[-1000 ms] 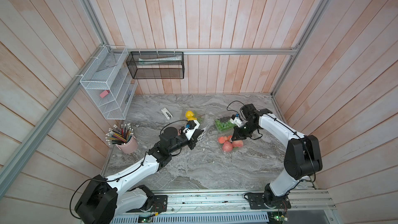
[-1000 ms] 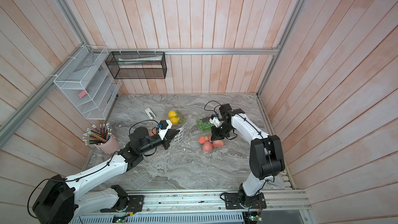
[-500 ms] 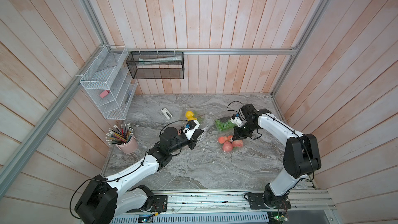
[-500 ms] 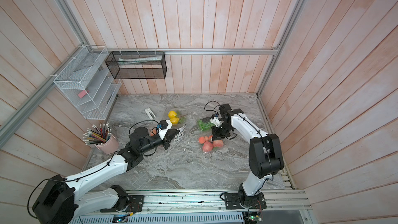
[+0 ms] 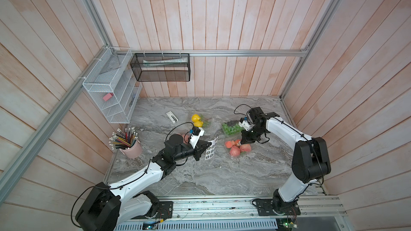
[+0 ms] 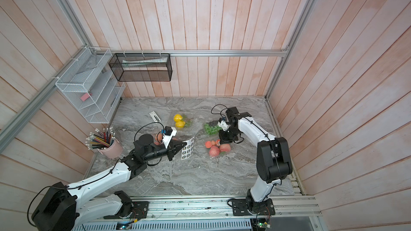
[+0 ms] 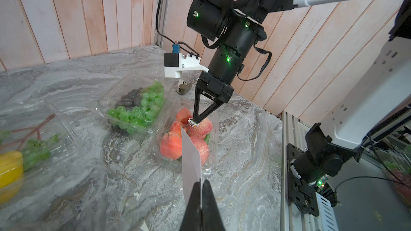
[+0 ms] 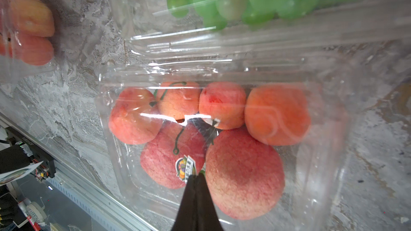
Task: Label fruit boxes
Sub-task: Stick the label on the fruit box.
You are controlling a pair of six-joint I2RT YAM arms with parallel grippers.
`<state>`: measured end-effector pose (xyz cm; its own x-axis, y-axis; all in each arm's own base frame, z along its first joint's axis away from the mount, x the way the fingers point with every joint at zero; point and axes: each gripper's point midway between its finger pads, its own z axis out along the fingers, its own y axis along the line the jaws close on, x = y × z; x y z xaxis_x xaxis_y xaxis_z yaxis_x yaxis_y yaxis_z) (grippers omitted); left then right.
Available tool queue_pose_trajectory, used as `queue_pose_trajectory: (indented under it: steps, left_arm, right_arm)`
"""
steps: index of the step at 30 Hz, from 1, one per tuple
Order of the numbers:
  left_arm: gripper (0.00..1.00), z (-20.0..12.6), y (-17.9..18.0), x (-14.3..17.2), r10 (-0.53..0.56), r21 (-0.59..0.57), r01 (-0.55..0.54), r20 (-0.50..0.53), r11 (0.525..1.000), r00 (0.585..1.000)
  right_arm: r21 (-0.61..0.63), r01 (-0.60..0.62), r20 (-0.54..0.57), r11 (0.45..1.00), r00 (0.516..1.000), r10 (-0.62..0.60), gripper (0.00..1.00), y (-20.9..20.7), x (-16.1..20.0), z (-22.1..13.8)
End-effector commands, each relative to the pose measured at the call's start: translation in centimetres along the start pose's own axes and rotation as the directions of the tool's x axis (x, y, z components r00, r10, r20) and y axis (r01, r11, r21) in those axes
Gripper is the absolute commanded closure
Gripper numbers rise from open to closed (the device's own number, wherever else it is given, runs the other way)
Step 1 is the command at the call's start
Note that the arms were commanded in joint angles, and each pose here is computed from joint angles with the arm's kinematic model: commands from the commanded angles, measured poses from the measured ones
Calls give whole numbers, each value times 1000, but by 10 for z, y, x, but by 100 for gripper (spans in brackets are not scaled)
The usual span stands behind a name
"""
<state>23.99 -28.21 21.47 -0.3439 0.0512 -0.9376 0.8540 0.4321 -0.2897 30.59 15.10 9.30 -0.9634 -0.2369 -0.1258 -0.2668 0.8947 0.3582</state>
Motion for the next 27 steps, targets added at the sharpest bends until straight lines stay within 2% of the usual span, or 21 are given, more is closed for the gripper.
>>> queue_pose_trajectory:
  steps: [1, 12, 16, 23, 27]
  left_arm:
    - [100, -6, -2, 1, -20, -5, 20, -5, 1000, 1000]
    - [100, -4, 1, 3, -8, -13, 7, -15, 1000, 1000]
    - [100, -3, 1, 4, -5, -14, 5, -20, 1000, 1000]
    - [100, -2, 1, 3, 3, -13, -3, -21, 1000, 1000]
    - [100, -1, 2, 2, 3, -13, -3, -21, 1000, 1000]
  right_arm:
    - [36, -28, -16, 999, 999, 28, 93, -9, 2, 3]
    - [79, -41, -15, 996, 999, 42, 81, -15, 3, 0]
    - [77, -36, 15, 996, 999, 35, 78, -11, -2, -10]
    - [88, -36, 89, 996, 996, 28, 79, -1, -11, -40]
    - [86, -28, 105, 996, 994, 19, 91, 7, -14, -47]
